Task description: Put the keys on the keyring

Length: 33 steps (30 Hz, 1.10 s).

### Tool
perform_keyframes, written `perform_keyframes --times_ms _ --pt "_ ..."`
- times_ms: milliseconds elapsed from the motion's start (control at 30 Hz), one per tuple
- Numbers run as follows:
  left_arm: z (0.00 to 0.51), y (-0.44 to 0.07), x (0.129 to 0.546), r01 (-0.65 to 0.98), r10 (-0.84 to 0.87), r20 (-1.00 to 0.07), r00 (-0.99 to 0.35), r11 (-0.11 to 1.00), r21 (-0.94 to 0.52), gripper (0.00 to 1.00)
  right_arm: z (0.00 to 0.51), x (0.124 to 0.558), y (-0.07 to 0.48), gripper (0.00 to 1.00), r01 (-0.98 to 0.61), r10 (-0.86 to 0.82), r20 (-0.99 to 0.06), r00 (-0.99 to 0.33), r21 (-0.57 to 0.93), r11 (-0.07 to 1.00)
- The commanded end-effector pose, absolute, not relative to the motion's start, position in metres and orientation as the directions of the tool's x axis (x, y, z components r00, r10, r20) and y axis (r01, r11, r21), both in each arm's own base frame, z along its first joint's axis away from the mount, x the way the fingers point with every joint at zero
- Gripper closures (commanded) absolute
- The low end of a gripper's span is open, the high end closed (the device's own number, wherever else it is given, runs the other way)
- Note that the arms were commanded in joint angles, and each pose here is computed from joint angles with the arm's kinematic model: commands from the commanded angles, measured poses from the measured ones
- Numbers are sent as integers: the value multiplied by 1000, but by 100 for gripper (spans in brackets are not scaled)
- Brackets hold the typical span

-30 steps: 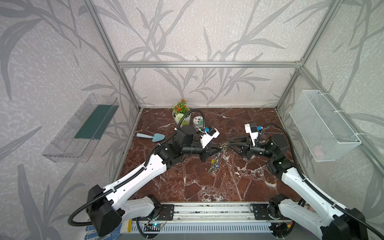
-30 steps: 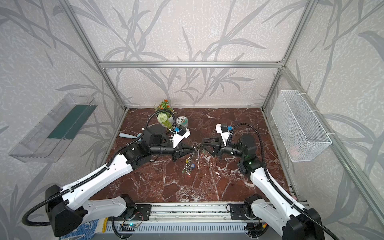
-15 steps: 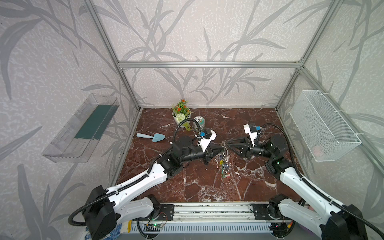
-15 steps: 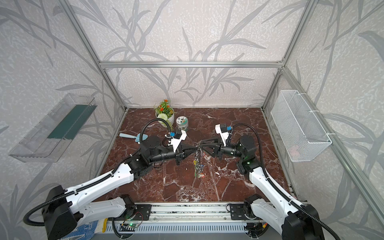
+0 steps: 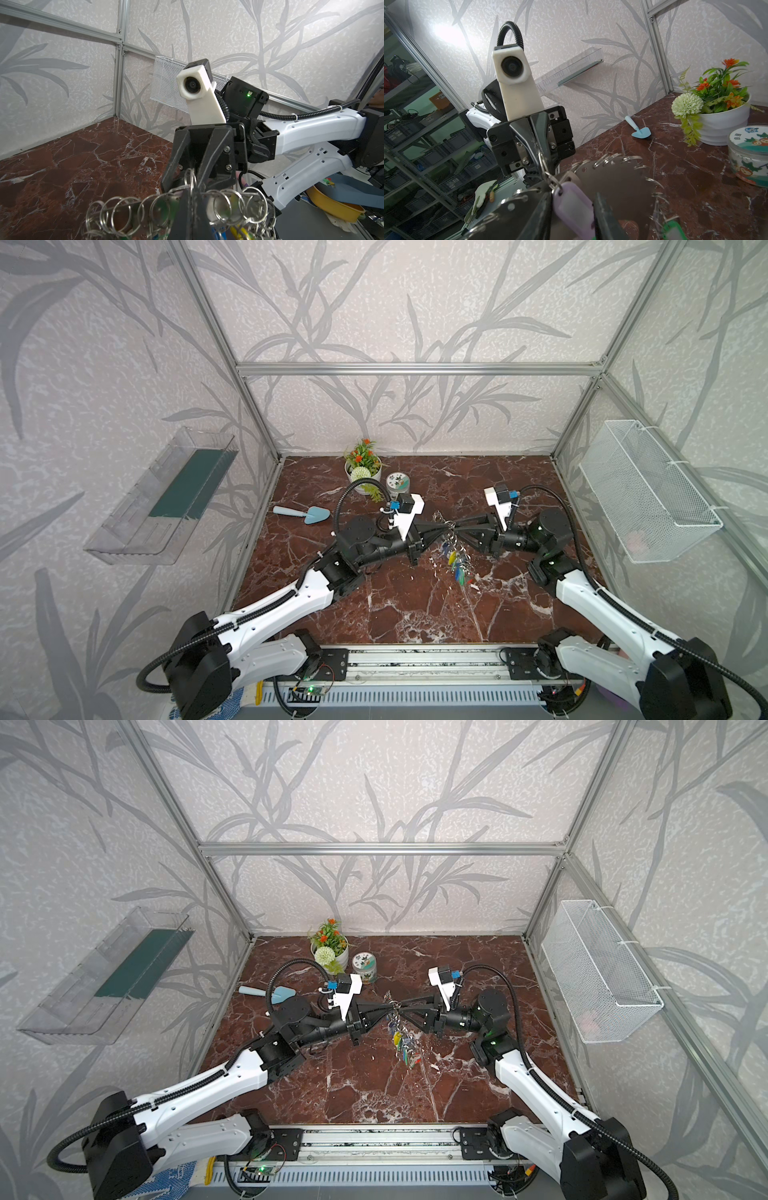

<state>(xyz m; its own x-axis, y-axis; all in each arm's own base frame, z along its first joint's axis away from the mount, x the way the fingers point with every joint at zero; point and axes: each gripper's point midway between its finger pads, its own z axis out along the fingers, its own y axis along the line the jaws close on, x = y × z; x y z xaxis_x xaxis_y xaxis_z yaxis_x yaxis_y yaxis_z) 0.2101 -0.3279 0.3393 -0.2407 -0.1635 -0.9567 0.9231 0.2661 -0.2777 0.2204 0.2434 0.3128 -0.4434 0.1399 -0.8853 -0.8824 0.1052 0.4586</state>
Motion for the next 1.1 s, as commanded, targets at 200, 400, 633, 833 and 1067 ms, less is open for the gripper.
perform_keyframes --times_ms 200,400,633,833,1067 --pt "380 -324 198 951 -274 -947 -165 210 -226 100 314 215 245 67 -896 138 -895 -424 437 81" --pt "378 -328 200 949 -276 -946 -170 212 -232 100 316 214 246 74 -906 144 -903 -404 417 73" --pt "375 -329 210 935 -275 -946 -170 259 -243 100 316 213 246 87 -908 146 -905 -400 413 71" --pt "376 -328 218 921 -284 -945 -163 299 -248 100 313 214 246 99 -906 147 -903 -403 417 76" --pt "380 -324 221 915 -285 -948 -141 327 -235 100 310 217 243 100 -901 147 -905 -399 417 122"
